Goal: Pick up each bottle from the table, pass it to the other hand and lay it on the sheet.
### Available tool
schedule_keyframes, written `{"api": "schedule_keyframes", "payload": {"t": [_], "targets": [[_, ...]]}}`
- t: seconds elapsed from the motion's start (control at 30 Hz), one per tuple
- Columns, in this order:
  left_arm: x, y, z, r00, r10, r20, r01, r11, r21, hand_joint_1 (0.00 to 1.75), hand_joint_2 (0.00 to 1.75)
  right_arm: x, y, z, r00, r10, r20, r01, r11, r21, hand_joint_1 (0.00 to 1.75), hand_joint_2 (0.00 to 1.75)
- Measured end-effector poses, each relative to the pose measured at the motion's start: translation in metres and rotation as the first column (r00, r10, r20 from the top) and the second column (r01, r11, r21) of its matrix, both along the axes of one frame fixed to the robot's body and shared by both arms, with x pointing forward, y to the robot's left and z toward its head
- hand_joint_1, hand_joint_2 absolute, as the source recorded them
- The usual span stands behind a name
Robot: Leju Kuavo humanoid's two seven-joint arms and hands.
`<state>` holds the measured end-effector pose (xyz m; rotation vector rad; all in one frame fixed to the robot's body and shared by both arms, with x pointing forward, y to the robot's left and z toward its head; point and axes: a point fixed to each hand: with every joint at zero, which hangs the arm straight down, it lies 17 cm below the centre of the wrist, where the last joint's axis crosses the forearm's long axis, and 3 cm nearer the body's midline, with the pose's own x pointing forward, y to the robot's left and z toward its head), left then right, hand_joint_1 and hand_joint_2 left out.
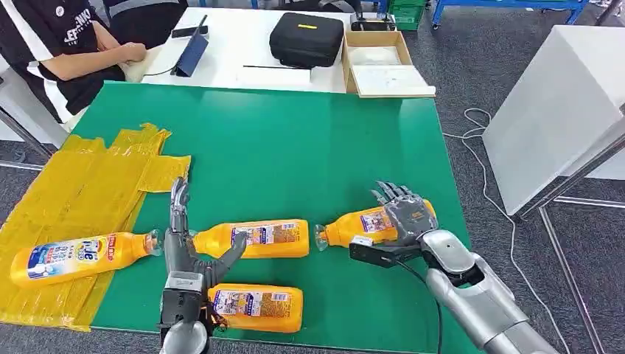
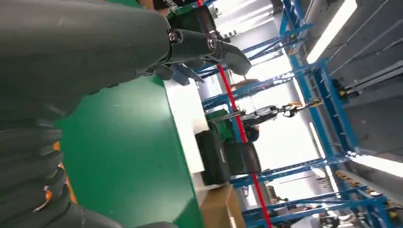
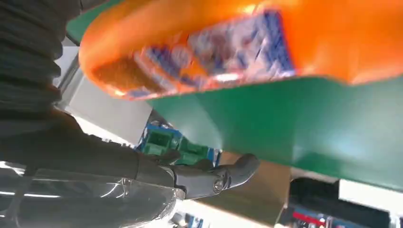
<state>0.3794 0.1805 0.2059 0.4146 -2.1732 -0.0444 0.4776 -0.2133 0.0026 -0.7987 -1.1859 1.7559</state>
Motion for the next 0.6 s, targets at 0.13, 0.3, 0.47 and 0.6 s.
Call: {"api": "schedule_keyframes", "payload": {"t": [0.13, 0.3, 0.47, 0.6], "targets": [[-0.007, 0.008, 0.010, 0.999, 0.010, 0.031, -0.010, 1.000, -0.010, 0.00, 1.75, 0.002, 0.006, -0.012, 1.000, -0.001, -0.029, 0.000, 1.000, -0.027, 0.00, 1.75], [-0.012, 0.016, 0.014, 0.999, 0.024, 0.040, -0.024, 1.000, -0.018, 0.00, 1.75, 0.003, 0.002, -0.027, 0.998, -0.036, -0.052, 0.031, 0.995, -0.092, 0.00, 1.75], [-0.014, 0.023, 0.011, 0.999, 0.037, 0.033, -0.036, 0.999, -0.022, 0.00, 1.75, 0.011, -0.005, -0.028, 0.997, -0.057, -0.053, 0.049, 0.990, -0.131, 0.00, 1.75], [-0.014, 0.028, 0.008, 0.999, 0.047, 0.022, -0.047, 0.998, -0.029, 0.00, 1.75, 0.021, -0.012, -0.021, 0.996, -0.070, -0.048, 0.063, 0.987, -0.148, 0.00, 1.75]]}}
